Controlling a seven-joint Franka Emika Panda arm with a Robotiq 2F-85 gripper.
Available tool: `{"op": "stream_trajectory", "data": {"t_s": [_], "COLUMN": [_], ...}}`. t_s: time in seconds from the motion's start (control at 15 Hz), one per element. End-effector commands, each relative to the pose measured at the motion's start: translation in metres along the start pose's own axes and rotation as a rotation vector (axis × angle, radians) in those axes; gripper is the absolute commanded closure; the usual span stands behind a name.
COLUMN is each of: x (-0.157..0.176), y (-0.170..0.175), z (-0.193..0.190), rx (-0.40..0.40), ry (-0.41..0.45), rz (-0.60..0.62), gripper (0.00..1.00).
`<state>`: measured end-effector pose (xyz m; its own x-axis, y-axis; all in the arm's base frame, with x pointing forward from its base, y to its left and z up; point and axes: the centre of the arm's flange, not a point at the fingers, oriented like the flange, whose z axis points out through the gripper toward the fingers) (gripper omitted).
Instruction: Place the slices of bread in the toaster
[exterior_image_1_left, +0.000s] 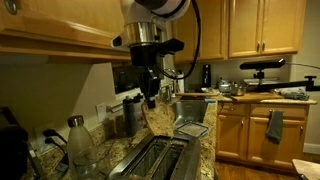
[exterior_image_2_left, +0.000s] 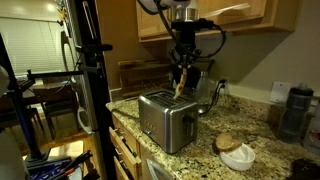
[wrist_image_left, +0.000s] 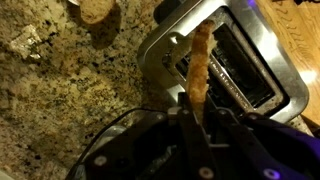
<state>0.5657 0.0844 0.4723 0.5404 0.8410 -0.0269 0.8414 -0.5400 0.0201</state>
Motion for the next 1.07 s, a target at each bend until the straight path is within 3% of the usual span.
{"op": "stream_trajectory", "data": {"t_s": [0.0,1.0], "x": [-0.018,-0.001], "y": [-0.021,-0.018], "z": [0.0,0.006], "rx": [-0.025,-0.083], "ry": [-0.028,0.032], "rz": [-0.07,-0.203], "gripper": [0.91,0.9]}}
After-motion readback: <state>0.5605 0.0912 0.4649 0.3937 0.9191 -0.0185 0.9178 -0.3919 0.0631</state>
